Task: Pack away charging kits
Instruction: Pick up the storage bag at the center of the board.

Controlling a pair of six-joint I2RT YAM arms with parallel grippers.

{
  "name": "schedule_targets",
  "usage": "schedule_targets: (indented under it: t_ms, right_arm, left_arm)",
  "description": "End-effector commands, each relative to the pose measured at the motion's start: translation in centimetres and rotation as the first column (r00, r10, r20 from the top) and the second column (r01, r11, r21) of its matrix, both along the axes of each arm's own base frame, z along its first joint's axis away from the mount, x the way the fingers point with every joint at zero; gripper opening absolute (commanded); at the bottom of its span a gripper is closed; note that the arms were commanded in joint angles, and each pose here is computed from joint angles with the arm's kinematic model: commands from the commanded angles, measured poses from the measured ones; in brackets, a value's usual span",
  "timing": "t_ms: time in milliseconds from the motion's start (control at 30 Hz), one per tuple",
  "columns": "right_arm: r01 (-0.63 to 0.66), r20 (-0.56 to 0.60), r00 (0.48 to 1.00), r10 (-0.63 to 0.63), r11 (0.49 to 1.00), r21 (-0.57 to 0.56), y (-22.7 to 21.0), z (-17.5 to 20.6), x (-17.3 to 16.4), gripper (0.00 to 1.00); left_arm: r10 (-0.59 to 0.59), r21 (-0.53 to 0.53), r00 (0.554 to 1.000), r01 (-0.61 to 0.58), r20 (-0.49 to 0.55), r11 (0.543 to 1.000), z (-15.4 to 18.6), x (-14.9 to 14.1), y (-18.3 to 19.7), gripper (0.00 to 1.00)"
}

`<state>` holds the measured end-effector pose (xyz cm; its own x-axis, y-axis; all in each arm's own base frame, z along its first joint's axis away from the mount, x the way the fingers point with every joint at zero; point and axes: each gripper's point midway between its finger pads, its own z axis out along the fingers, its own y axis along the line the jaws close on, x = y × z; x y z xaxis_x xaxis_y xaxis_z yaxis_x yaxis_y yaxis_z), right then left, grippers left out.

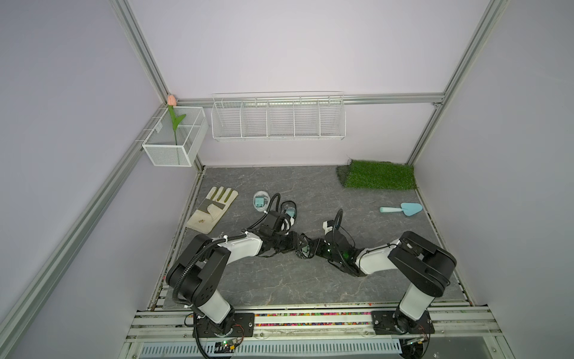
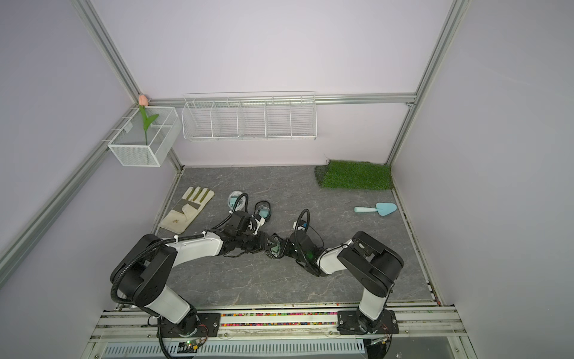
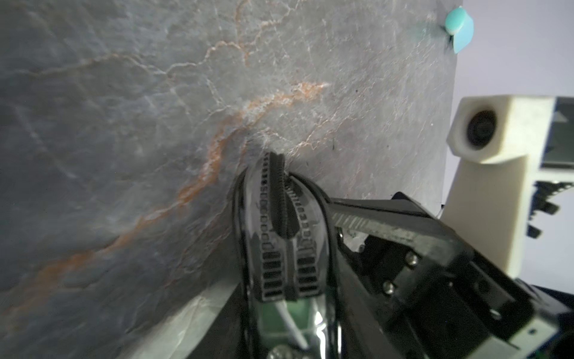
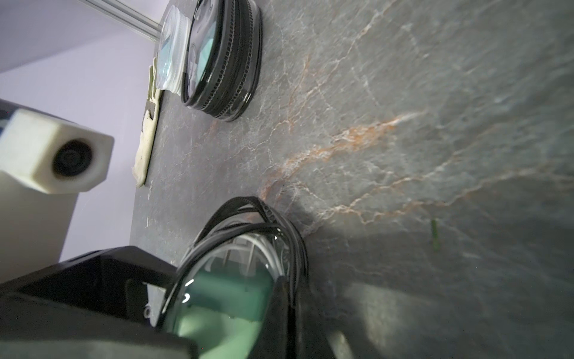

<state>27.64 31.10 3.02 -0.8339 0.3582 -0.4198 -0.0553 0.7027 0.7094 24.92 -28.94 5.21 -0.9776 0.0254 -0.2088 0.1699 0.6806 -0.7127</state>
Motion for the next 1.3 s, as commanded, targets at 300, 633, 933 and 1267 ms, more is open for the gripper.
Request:
schedule_targets:
  t_ms: [300, 633, 933, 1267]
  right_arm:
    - [-0.037, -0.005, 0.999, 0.037, 0.994, -0.106, 0.6, -0.4, -0.9, 0.06]
    - [-0.030, 0.012, 0.999, 0.032, 0.990, -0.136, 0.4, 0.0, -0.9, 0.06]
    - [-0.043, 0.104, 0.993, 0.062, 0.984, -0.174, -0.1, 3.2, -1.0, 0.29]
    - [-0.022, 0.487, 0.865, 0.121, 0.979, -0.203, -3.2, 17.7, -4.4, 0.80]
  left_arm:
    - [-0.062, -0.044, 0.998, 0.062, -0.001, 0.997, 0.5, 0.1, -1.8, 0.54]
    - [-0.064, -0.022, 0.998, 0.064, -0.001, 0.998, 0.2, 0.3, -1.8, 0.33]
    - [-0.024, -0.049, 0.999, 0.026, 0.043, 0.998, 2.1, 1.6, -2.2, 0.18]
    - [0.195, -0.220, 0.869, -0.103, 0.455, 0.970, 17.6, 4.2, 0.1, 0.13]
